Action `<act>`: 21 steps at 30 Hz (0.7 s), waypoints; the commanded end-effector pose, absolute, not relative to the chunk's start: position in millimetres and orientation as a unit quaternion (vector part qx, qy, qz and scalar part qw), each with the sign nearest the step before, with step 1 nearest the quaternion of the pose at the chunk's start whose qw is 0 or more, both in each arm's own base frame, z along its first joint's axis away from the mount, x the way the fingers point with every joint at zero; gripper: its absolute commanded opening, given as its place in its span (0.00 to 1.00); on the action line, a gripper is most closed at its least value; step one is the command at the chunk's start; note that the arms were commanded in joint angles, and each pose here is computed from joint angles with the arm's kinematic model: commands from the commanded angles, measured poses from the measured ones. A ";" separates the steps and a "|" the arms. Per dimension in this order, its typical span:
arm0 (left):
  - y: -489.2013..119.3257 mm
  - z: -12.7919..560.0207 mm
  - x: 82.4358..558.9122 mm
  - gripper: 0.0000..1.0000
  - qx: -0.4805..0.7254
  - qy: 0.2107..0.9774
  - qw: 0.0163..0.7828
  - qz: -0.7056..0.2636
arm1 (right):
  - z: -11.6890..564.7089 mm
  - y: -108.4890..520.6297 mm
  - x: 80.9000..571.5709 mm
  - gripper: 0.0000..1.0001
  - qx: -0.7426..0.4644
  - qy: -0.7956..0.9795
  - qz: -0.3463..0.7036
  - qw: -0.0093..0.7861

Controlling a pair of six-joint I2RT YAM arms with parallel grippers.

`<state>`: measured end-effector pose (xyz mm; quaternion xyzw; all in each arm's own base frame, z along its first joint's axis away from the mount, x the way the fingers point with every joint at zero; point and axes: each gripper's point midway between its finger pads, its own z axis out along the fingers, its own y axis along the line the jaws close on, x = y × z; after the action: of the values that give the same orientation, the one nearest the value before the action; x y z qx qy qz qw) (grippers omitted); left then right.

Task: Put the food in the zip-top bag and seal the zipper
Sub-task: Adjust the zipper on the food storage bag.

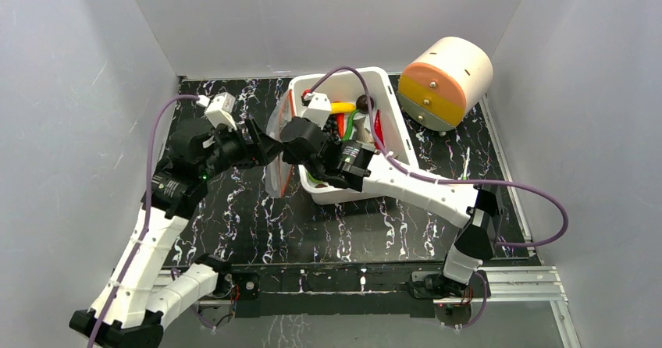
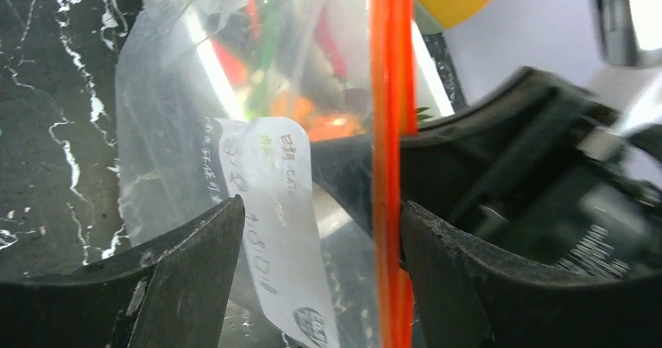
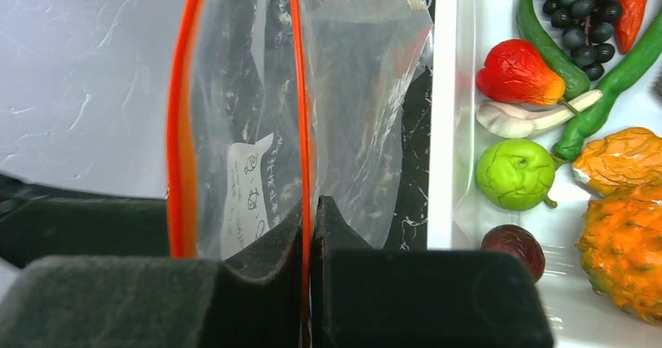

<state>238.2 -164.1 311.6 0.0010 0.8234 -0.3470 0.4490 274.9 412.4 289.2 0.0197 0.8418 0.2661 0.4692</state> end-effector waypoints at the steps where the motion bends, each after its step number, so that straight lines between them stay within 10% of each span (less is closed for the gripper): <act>1: -152.8 289.3 250.5 0.71 0.016 0.839 0.458 -0.292 | 331.6 425.1 276.2 0.00 0.040 0.810 0.308 0.497; 6: -142.9 275.2 254.7 0.61 0.037 0.854 0.456 -0.249 | 316.5 426.4 273.3 0.00 0.039 0.800 0.328 0.501; 12: -117.6 297.3 255.1 0.09 0.023 0.860 0.475 -0.186 | 282.3 397.8 276.5 0.00 0.055 0.819 0.261 0.508; 21: -70.8 332.7 249.2 0.00 0.006 0.849 0.523 -0.079 | 237.1 351.7 278.9 0.00 0.118 0.840 0.208 0.488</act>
<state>256.3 -102.6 314.7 0.0141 0.8565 -0.1513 0.4933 271.7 373.3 209.1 0.0518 0.8636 0.1930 0.4629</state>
